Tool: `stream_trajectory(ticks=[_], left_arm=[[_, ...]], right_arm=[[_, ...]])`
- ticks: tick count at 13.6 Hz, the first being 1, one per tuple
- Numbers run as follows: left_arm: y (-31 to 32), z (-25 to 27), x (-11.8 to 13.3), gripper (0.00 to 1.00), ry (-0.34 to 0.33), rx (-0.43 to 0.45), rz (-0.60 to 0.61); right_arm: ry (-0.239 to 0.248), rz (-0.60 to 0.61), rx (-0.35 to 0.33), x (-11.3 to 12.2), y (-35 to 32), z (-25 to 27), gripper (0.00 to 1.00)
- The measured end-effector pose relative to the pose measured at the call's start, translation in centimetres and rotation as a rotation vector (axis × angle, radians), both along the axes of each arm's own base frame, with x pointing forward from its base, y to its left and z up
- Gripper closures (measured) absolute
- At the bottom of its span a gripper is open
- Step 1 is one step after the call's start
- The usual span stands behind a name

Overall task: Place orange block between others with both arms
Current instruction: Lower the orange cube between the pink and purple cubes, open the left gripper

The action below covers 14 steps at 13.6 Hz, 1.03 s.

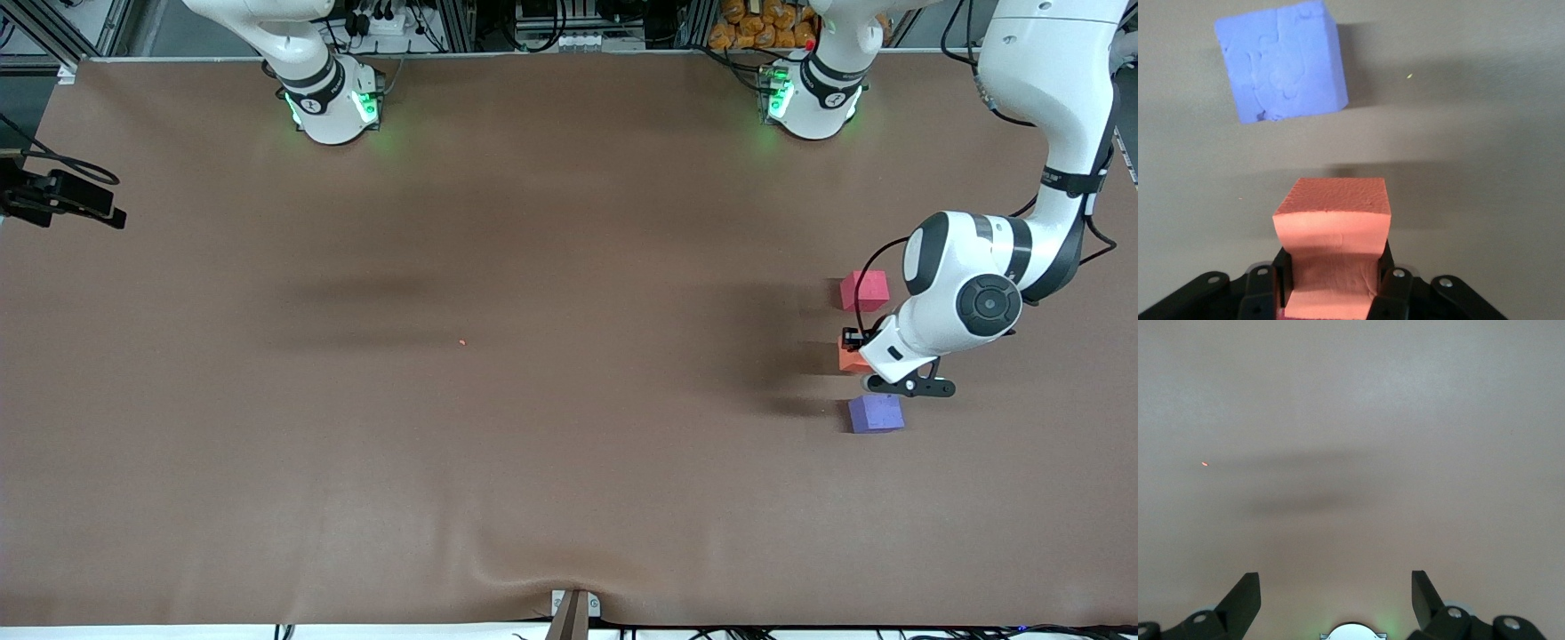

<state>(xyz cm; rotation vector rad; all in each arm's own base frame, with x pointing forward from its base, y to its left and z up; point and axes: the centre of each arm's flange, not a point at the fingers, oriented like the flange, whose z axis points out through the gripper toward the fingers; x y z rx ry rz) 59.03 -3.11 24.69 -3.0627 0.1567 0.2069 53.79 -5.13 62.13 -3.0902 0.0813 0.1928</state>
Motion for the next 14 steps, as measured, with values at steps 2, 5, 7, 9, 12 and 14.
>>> stream_trajectory(ticks=[2,5,7,9,12,14], left_arm=[[1.3,-1.0,-0.6,0.50,-0.026,-0.013,0.004],[2.5,-1.8,-1.1,0.50,-0.039,-0.014,0.006],[3.3,-2.0,-1.1,0.50,-0.061,-0.004,-0.001],[3.7,-2.5,-1.3,0.50,-0.070,-0.007,0.002],[3.6,-3.0,-1.4,0.50,-0.075,-0.012,0.007],[3.5,-3.4,-1.3,0.50,-0.085,-0.017,0.008]], right_arm=[[0.002,0.002,0.001,0.1,0.1,-0.1,0.00],[0.002,0.004,0.001,0.2,0.2,-0.3,0.00],[0.004,0.007,0.002,0.3,0.4,-0.4,0.00],[0.007,0.015,0.003,0.5,0.8,-0.7,0.00],[0.011,0.019,0.003,0.7,1.0,-0.9,0.00],[0.009,0.020,0.003,0.7,1.1,-0.9,0.00]])
